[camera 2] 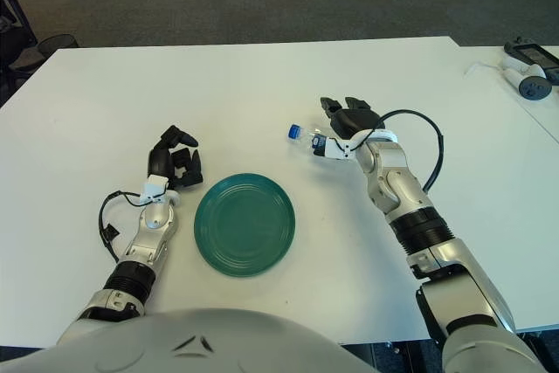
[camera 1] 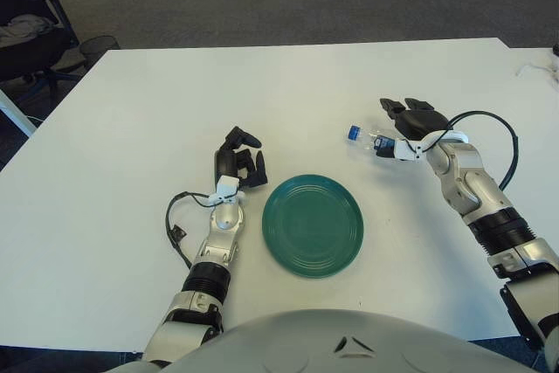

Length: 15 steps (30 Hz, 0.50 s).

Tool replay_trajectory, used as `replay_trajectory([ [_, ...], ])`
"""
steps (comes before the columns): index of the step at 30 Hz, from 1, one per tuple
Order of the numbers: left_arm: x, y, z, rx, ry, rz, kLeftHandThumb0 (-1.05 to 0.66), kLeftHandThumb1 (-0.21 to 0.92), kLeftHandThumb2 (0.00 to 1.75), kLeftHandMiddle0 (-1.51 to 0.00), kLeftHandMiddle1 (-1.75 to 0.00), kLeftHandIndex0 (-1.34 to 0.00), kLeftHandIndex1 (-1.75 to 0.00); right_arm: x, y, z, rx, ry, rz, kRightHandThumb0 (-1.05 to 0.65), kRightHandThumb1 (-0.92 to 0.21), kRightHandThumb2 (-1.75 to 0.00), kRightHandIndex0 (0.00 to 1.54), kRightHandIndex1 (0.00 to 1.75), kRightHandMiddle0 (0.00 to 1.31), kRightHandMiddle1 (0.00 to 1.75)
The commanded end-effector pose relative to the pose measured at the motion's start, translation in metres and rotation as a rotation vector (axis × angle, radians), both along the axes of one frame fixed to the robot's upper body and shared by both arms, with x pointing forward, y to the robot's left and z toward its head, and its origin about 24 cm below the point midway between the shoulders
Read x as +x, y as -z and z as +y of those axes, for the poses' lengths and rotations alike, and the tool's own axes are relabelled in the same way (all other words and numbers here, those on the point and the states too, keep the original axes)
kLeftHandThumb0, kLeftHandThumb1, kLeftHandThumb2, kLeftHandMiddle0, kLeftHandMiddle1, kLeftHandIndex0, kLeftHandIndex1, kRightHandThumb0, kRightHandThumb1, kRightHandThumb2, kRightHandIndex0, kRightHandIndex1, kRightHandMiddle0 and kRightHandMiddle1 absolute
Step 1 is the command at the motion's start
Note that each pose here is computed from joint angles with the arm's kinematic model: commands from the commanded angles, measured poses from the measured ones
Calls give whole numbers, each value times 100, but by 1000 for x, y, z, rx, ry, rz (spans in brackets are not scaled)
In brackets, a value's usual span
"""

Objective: Put the bottle into the plate.

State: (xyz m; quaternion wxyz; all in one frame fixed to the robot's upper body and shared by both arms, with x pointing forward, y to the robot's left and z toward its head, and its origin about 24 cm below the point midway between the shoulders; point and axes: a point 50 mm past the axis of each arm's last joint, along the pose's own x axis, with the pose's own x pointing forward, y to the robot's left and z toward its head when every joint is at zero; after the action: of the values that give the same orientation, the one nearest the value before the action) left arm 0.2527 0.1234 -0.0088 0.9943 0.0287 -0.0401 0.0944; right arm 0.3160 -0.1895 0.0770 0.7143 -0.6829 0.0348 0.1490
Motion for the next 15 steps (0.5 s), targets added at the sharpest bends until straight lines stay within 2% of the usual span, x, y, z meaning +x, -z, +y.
replay_trajectory([
  [1,-48,57,2,23,-9,286,-51,20,146,-126,-175,-70,-175,4,-1,3,-1,-26,-18,-105,-92,-42,0,0,0,0],
  [15,-48,57,2,21,-2,277,-51,20,145,-126,-175,-70,-175,2,5,4,0,-87,20,-105,-92,-41,0,0,0,0],
])
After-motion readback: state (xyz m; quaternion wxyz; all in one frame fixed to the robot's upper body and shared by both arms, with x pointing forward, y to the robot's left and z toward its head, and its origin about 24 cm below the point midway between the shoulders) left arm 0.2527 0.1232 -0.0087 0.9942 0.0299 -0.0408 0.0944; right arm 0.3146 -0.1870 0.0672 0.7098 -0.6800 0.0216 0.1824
